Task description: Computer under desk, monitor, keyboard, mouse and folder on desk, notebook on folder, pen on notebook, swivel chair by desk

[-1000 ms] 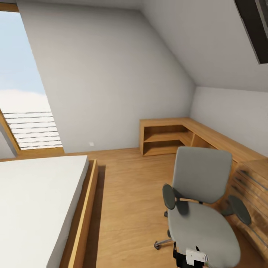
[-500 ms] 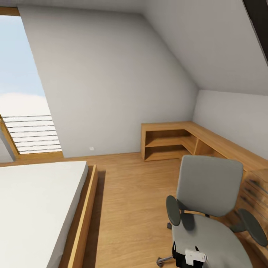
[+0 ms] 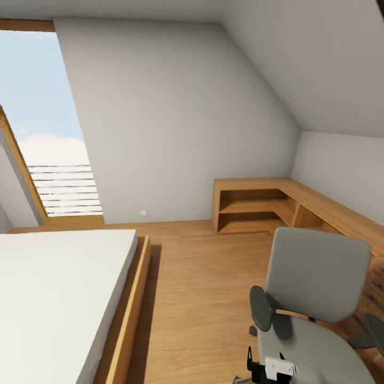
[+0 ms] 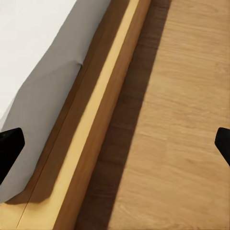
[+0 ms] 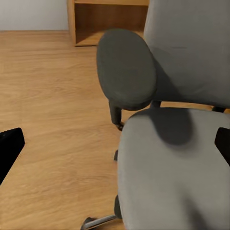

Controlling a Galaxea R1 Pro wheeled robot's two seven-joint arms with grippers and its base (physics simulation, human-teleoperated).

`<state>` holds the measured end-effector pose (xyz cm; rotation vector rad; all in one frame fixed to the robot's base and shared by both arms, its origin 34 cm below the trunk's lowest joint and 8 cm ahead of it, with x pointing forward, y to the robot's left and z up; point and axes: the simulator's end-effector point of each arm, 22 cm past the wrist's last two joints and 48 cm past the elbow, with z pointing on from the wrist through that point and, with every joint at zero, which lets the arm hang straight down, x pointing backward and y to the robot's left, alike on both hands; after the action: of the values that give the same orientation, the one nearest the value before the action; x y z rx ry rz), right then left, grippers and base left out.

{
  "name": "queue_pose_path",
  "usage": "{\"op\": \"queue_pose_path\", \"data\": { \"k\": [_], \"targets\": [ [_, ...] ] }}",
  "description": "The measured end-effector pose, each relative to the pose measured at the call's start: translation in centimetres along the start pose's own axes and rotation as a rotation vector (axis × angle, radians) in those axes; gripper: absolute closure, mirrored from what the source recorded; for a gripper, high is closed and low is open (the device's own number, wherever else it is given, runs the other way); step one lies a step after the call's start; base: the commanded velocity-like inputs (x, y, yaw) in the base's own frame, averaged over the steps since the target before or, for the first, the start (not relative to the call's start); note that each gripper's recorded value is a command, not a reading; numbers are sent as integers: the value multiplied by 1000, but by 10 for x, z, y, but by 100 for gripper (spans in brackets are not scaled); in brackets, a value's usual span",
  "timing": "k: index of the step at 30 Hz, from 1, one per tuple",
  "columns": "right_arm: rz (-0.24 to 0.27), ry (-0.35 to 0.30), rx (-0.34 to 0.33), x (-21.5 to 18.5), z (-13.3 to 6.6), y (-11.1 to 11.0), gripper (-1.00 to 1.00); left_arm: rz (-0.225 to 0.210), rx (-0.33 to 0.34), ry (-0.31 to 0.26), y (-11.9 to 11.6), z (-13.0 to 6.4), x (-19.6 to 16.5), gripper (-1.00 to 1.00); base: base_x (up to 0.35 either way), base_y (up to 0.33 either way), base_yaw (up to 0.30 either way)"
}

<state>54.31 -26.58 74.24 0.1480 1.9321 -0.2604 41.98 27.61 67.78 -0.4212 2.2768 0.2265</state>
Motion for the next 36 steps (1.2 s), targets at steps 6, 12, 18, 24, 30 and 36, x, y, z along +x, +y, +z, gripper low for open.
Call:
{"op": "queue_pose_path", "data": {
  "k": [6, 12, 18, 24, 30, 36],
  "targets": [
    [-1, 1, 1, 0, 0, -1, -100, 8, -5, 7, 3, 0, 4, -100, 0, 0, 111],
    [-1, 2, 0, 0, 0, 0, -100, 11, -6, 9, 4, -1, 6, -100, 0, 0, 152],
    [-2, 2, 1, 0, 0, -1, -100, 12, -7, 10, 4, -1, 6, -100, 0, 0, 37],
    [-5, 4, 4, 2, 0, -4, -100, 12, -7, 10, 4, -1, 6, -100, 0, 0, 6],
    [-11, 9, -9, 3, 1, -4, -100, -1, 5, 12, -8, -4, 7, -100, 0, 0, 1],
    [-7, 10, -8, 6, 2, -1, -100, -5, 10, 16, -12, -2, 10, -100, 0, 0, 0]
  ]
}}
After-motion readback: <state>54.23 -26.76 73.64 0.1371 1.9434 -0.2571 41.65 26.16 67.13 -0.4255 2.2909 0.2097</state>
